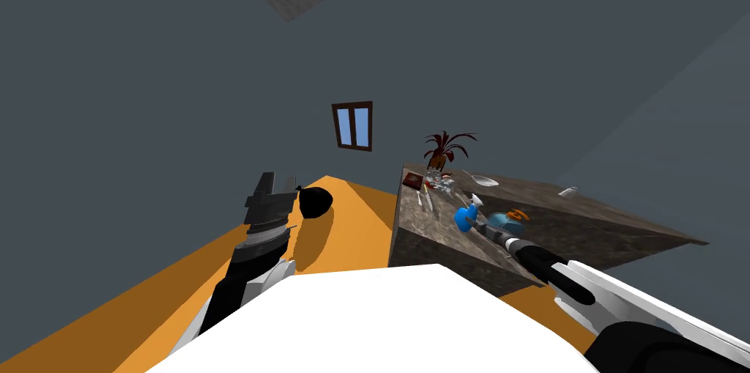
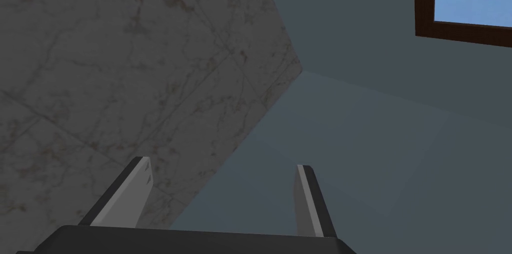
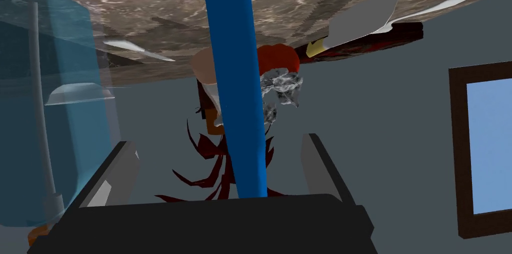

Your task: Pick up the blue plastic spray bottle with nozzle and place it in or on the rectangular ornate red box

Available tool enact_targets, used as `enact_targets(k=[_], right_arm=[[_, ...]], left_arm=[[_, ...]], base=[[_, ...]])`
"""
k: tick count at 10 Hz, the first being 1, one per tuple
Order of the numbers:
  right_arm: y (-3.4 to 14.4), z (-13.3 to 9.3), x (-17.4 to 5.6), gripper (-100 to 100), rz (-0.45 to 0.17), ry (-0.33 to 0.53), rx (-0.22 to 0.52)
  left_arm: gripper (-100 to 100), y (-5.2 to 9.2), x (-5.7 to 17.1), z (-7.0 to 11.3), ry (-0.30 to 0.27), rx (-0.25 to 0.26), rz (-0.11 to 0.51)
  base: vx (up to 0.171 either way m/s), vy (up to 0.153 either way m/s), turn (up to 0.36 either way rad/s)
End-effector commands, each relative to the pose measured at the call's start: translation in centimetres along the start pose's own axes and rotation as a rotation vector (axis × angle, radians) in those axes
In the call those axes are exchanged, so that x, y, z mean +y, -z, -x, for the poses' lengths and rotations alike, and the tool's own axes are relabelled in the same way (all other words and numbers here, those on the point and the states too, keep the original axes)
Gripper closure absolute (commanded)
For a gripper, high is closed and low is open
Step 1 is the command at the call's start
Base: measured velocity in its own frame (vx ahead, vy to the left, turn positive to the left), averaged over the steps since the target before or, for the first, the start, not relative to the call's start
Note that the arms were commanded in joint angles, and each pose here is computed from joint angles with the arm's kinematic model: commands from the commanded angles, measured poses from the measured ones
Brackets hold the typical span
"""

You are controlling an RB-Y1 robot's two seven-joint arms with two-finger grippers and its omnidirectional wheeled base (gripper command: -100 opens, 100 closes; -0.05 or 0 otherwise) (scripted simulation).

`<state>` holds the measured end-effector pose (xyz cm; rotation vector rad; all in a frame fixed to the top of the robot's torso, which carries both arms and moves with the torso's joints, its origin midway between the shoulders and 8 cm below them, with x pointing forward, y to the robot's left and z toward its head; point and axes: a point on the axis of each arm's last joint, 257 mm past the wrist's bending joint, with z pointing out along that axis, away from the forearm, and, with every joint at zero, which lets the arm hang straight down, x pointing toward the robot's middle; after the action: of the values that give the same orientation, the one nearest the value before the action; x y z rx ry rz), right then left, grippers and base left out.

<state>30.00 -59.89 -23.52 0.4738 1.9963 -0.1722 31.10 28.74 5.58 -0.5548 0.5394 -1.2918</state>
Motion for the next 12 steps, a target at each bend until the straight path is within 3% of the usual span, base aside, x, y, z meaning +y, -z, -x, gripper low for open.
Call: enact_targets(k=[1, 3, 4, 5, 8, 9, 10, 12], right_arm=[[0.0, 0.6, -1.3, -100, -0.027, 0.039, 0.005], [-0.2, 0.8, -1.6, -100, -0.033, 0.051, 0.005], [-0.2, 0.9, -1.8, 0, -0.036, 0.054, 0.006], [-0.5, 0.9, -3.2, -100, -0.067, 0.038, 0.004], [-0.9, 0.7, -6.1, -100, -0.130, 0.005, 0.002], [-0.9, 0.8, -5.6, -100, -0.116, 0.012, 0.002], [-0.9, 0.8, -5.7, 100, -0.119, 0.011, 0.002], [-0.9, 0.9, -5.7, 100, -0.118, 0.011, 0.001]], left_arm=[[0, 0.0, 0.0, 0.0, 0.000, 0.000, 0.000], [0, 0.0, 0.0, 0.0, 0.000, 0.000, 0.000], [0, 0.0, 0.0, 0.0, 0.000, 0.000, 0.000], [0, 0.0, 0.0, 0.0, 0.000, 0.000, 0.000], [0, 0.0, 0.0, 0.0, 0.000, 0.000, 0.000], [0, 0.0, 0.0, 0.0, 0.000, 0.000, 0.000], [0, 0.0, 0.0, 0.0, 0.000, 0.000, 0.000], [0, 0.0, 0.0, 0.0, 0.000, 0.000, 0.000]], base=[[0.013, 0.034, 0.014], [0.012, 0.038, 0.031], [0.000, 0.000, 0.000], [-0.031, 0.002, 0.234], [-0.086, -0.005, 0.262], [-0.036, 0.000, 0.041], [-0.006, 0.000, -0.010], [-0.001, 0.000, -0.005]])
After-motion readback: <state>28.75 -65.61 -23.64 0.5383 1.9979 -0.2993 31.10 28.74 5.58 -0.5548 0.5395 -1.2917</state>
